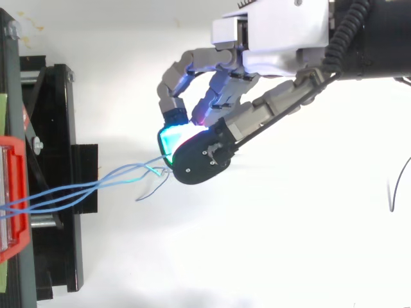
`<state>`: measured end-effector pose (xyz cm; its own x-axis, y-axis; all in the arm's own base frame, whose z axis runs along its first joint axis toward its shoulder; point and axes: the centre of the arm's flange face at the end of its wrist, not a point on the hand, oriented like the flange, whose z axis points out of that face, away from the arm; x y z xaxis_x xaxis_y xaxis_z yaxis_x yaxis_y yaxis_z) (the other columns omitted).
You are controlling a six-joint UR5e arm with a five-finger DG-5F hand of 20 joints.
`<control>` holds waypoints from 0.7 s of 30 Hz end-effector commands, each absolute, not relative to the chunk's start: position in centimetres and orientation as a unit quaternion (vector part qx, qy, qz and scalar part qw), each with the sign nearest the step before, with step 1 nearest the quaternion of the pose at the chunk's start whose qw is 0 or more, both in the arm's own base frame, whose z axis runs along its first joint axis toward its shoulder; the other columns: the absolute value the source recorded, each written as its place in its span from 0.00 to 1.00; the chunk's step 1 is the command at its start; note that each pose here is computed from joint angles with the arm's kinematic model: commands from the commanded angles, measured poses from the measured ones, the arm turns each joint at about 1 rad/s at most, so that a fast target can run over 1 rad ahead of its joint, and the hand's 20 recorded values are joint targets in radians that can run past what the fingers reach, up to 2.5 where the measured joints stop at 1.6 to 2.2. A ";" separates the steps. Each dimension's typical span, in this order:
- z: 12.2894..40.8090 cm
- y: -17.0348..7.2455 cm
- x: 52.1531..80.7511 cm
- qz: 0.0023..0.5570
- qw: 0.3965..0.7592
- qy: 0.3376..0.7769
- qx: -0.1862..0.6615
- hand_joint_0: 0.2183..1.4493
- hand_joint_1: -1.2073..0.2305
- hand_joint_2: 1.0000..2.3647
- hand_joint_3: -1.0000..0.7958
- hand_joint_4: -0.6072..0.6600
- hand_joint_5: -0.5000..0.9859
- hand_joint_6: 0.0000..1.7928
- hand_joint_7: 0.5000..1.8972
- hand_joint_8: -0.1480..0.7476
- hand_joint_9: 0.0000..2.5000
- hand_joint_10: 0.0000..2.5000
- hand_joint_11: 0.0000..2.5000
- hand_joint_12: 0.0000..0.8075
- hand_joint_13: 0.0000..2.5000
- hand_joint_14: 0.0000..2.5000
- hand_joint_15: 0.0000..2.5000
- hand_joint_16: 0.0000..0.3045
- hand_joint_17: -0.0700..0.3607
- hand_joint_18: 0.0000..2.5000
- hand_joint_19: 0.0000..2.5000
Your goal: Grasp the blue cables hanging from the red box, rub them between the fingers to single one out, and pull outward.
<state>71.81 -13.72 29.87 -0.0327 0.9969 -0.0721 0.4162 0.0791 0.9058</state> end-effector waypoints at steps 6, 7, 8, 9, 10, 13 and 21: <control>26.9 -13.6 69.3 0.341 0.359 0.646 0.581 0.30 0.28 0.01 0.51 0.45 0.27 0.47 0.46 0.39 0.29 0.00 0.07 0.49 0.29 0.01 0.14 0.16 0.42 0.30 0.20; 26.5 -13.7 69.2 0.342 0.359 0.645 0.582 0.30 0.28 0.01 0.51 0.46 0.27 0.47 0.46 0.39 0.29 0.00 0.07 0.49 0.29 0.01 0.14 0.16 0.42 0.30 0.20; 26.3 -13.7 69.1 0.345 0.363 0.642 0.580 0.30 0.28 0.01 0.51 0.46 0.27 0.47 0.46 0.40 0.29 0.00 0.07 0.49 0.30 0.01 0.15 0.16 0.42 0.30 0.20; 25.8 -13.8 68.9 0.348 0.366 0.638 0.580 0.30 0.28 0.01 0.51 0.46 0.27 0.47 0.46 0.40 0.30 0.00 0.08 0.49 0.30 0.01 0.15 0.16 0.42 0.30 0.20; 25.8 -13.7 68.9 0.352 0.368 0.636 0.580 0.30 0.28 0.01 0.51 0.46 0.27 0.47 0.46 0.40 0.30 0.00 0.08 0.49 0.30 0.01 0.15 0.16 0.42 0.29 0.20; 25.5 -13.7 68.9 0.356 0.370 0.631 0.581 0.30 0.28 0.01 0.51 0.46 0.27 0.47 0.46 0.40 0.30 0.00 0.08 0.49 0.30 0.01 0.16 0.16 0.42 0.29 0.21; 25.5 -13.7 69.2 0.372 0.367 0.610 0.595 0.30 0.28 0.01 0.52 0.47 0.27 0.47 0.46 0.40 0.31 0.00 0.09 0.48 0.31 0.01 0.18 0.16 0.42 0.29 0.22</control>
